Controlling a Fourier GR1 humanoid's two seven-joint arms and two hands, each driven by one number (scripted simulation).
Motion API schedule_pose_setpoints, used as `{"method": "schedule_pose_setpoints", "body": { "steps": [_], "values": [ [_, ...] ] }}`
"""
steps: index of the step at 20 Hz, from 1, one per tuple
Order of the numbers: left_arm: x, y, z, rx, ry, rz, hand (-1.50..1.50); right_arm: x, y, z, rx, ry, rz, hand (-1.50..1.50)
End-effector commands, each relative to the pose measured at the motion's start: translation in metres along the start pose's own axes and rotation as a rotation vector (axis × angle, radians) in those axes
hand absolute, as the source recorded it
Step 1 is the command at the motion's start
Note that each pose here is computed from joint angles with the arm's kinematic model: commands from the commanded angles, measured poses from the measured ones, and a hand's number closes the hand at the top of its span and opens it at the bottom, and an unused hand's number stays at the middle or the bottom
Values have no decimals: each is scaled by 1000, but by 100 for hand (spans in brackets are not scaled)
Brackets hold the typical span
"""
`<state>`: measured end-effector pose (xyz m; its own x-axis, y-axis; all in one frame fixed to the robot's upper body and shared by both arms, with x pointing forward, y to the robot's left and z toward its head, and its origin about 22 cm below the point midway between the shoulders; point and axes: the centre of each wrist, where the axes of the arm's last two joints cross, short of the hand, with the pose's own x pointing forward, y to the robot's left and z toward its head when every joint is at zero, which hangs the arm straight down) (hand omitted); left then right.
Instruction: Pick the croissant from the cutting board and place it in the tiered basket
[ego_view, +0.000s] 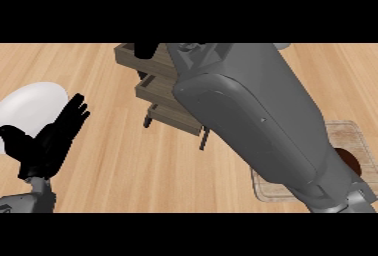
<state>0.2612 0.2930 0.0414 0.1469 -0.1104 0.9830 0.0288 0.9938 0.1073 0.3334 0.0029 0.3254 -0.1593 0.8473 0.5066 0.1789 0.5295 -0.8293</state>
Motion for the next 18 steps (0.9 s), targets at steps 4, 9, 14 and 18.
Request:
{"method": "schedule_pose_setpoints", "body": {
  "steps": [4,9,14,18],
  "values": [
    [-13,-6,2,-7,8,2,0,-17,21,-11,-160,-5,-142,150],
    [-1,-8,5,1,-5,-8,0,-5,27,-30,-118,-7,-103,-150],
    [-7,0,-2,-1,-11,12,0,8,26,-27,-152,9,-184,-150],
    [1,-6,-3,-17,-9,-2,0,-1,9,-43,-194,68,-366,-150]
  ]
}}
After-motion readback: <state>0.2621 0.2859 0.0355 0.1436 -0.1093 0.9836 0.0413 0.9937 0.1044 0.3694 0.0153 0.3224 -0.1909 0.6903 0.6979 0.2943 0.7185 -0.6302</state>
